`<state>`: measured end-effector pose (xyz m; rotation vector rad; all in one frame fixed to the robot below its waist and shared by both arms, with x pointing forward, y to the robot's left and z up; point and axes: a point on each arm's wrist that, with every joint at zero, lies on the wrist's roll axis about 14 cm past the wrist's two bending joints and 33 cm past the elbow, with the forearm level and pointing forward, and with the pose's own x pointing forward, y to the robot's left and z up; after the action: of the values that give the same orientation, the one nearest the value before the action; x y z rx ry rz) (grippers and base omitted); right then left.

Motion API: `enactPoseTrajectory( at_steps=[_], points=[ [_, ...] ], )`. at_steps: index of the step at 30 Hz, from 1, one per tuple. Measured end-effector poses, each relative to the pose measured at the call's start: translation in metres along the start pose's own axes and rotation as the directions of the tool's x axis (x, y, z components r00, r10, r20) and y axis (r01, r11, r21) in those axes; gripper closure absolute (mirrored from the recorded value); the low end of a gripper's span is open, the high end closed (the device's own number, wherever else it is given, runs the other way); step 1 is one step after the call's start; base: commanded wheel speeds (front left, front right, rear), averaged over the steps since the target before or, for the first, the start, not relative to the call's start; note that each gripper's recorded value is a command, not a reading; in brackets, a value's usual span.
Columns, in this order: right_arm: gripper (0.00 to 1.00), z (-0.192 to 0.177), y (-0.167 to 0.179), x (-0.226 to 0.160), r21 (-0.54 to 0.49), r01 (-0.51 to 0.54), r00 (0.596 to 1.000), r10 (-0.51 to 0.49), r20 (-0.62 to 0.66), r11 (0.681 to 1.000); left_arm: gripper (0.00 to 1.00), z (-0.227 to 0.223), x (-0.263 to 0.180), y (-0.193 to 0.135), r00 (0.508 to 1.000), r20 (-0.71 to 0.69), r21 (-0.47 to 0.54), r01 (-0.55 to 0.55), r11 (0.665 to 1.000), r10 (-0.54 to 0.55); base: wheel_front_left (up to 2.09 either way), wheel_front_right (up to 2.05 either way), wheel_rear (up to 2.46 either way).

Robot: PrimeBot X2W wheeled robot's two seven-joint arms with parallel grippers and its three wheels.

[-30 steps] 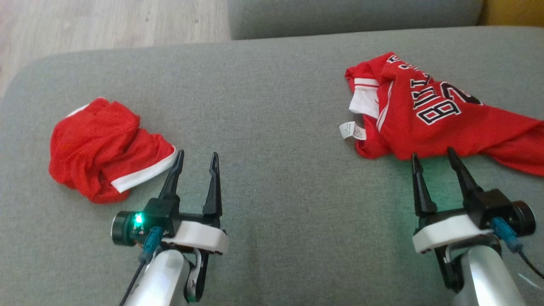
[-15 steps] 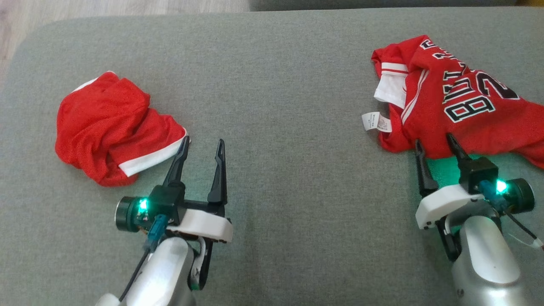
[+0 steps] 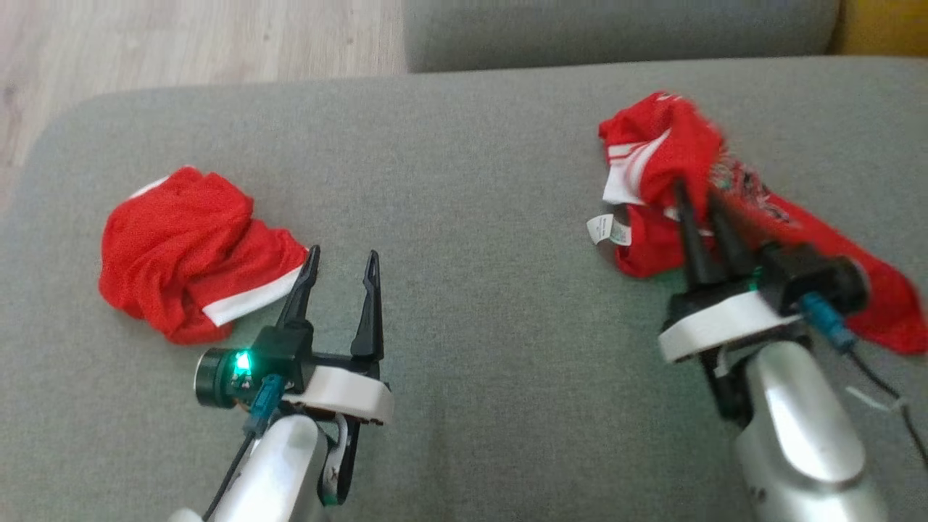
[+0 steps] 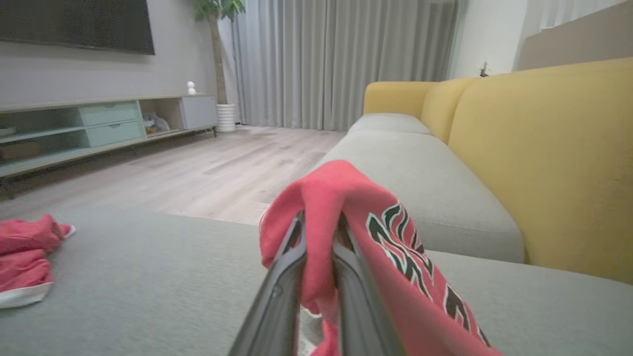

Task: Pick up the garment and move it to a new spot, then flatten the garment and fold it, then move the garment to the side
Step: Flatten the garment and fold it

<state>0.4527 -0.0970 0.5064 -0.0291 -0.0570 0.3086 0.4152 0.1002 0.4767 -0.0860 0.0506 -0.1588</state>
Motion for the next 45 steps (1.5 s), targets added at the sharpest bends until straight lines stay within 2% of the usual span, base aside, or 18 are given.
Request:
enactPoseTrajectory(
  at_steps=[4,7,10,14,16,18,20,25,32,33,34,37,41,44,45],
  points=[
    [1.0,0.018,0.04,-0.007,0.023,-0.111,0.993,0.11,0.049,0.994,0.0,0.006,-0.007,0.001,1.0,0.016,0.0,-0.006,1.0,0.006,0.0,0.0,0.0],
    [1.0,0.027,0.084,-0.013,0.055,-0.234,0.971,0.231,0.055,0.971,0.0,0.007,-0.013,0.004,1.0,0.019,-0.001,-0.017,1.0,0.018,0.0,0.0,0.0],
    [1.0,0.029,0.128,-0.026,0.098,-0.357,0.934,0.355,0.035,0.929,0.0,0.008,-0.017,0.008,0.999,0.021,-0.003,-0.033,0.999,0.033,0.0,0.0,0.0],
    [1.0,0.017,0.179,-0.051,0.179,-0.481,0.868,0.494,-0.038,0.858,0.0,0.008,-0.022,0.011,0.999,0.023,-0.005,-0.04,0.999,0.04,0.0,0.0,0.0],
    [1.0,0.013,0.193,-0.06,0.221,-0.515,0.839,0.54,-0.067,0.828,0.0,0.006,-0.023,0.013,0.999,0.016,-0.006,-0.046,0.999,0.046,0.0,0.0,0.0],
    [1.0,0.01,0.194,-0.06,0.236,-0.527,0.826,0.558,-0.086,0.816,0.0,0.003,-0.023,0.016,0.999,0.009,-0.007,-0.053,0.999,0.053,0.0,0.0,0.0],
    [1.0,0.002,0.184,-0.055,0.229,-0.514,0.828,0.548,-0.118,0.827,0.0,0.0,-0.023,0.018,0.998,0.0,-0.007,-0.058,0.998,0.058,0.0,0.0,0.0],
    [1.0,-0.022,0.139,-0.022,0.171,-0.444,0.854,0.473,-0.215,0.88,0.0,-0.012,-0.019,0.024,0.997,-0.033,-0.001,-0.071,0.997,0.071,0.0,0.0,0.0],
    [1.0,-0.067,0.083,0.024,0.094,-0.358,0.851,0.366,-0.377,0.929,0.0,-0.016,-0.005,0.029,0.996,-0.045,0.013,-0.07,0.997,0.07,0.0,0.0,0.0],
    [0.62,-0.076,0.076,0.027,0.08,-0.347,0.845,0.348,-0.405,0.935,0.0,-0.017,-0.005,0.03,0.996,-0.049,0.014,-0.073,0.997,0.073,0.0,0.0,0.0],
    [0.0,-0.085,0.069,0.029,0.051,-0.347,0.837,0.334,-0.433,0.937,0.0,-0.019,-0.004,0.032,0.996,-0.054,0.016,-0.077,0.997,0.077,0.0,0.0,0.0],
    [0.0,-0.098,0.059,0.036,0.009,-0.345,0.834,0.31,-0.457,0.939,0.0,-0.026,-0.005,0.032,0.994,-0.074,0.012,-0.079,0.997,0.079,0.0,0.0,0.0],
    [0.0,-0.094,0.055,0.042,0.011,-0.309,0.863,0.285,-0.417,0.951,0.0,-0.028,-0.002,0.029,0.994,-0.08,0.008,-0.075,0.997,0.075,0.0,0.0,0.0],
    [0.0,-0.086,0.04,0.042,-0.006,-0.256,0.9,0.237,-0.365,0.967,0.0,-0.026,0.001,0.024,0.995,-0.073,0.007,-0.065,0.998,0.066,0.0,0.0,0.0],
    [0.0,-0.086,0.04,0.042,-0.006,-0.256,0.9,0.237,-0.365,0.967,0.0,-0.026,0.001,0.024,0.995,-0.073,0.007,-0.065,0.998,0.066,0.0,0.0,0.0]
  ],
)
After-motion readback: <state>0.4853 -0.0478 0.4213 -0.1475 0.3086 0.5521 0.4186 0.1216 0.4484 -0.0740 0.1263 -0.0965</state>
